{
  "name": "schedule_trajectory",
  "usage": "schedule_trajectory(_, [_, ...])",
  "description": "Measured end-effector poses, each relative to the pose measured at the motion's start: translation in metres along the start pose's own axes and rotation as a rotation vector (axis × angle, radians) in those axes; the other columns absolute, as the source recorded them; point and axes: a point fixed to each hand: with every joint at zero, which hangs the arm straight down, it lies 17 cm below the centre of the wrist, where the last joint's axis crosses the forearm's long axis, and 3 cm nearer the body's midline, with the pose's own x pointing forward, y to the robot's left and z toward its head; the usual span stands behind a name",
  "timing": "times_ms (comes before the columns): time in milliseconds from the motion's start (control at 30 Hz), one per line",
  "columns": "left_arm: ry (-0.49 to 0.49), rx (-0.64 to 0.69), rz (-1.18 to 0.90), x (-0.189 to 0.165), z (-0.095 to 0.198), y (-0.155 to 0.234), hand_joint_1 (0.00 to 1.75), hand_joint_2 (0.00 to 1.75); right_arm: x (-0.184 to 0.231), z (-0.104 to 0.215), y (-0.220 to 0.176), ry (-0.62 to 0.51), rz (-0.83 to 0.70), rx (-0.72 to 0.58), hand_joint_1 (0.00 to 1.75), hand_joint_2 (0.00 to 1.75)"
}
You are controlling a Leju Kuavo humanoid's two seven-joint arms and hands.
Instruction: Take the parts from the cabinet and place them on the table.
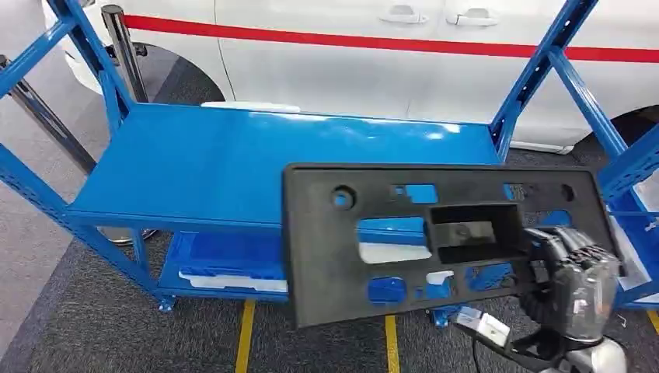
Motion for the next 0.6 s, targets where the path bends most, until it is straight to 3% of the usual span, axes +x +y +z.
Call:
schedule_trajectory(67, [-0.084, 0.014, -0.108, 0.024, -0.006, 0.006, 0.00, 0.00, 0.016, -0.022, 0.002, 0.018, -0.023, -0.026, 1.75, 1.75])
schedule_trajectory(133, [-0.055, 0.029, -0.185, 0.025, -0.009, 0.014, 0.00, 0.00, 0.023, -0.029, 0.006, 0.053, -0.063, -0.027, 1.75, 1.75])
schedule_trajectory(300, [-0.012, 0.025, -0.186, 0.009, -0.009, 0.024, 0.00, 0.00, 0.045, -0.030, -0.001, -0.001, -0.098, -0.032, 1.75, 1.75])
schedule_trajectory(600, [-0.051, 0.046, -0.279, 0.020, -0.014, 0.034, 0.00, 0.00, 0.059, -0.014, -0.017, -0.047, -0.128, -0.017, 1.75, 1.75])
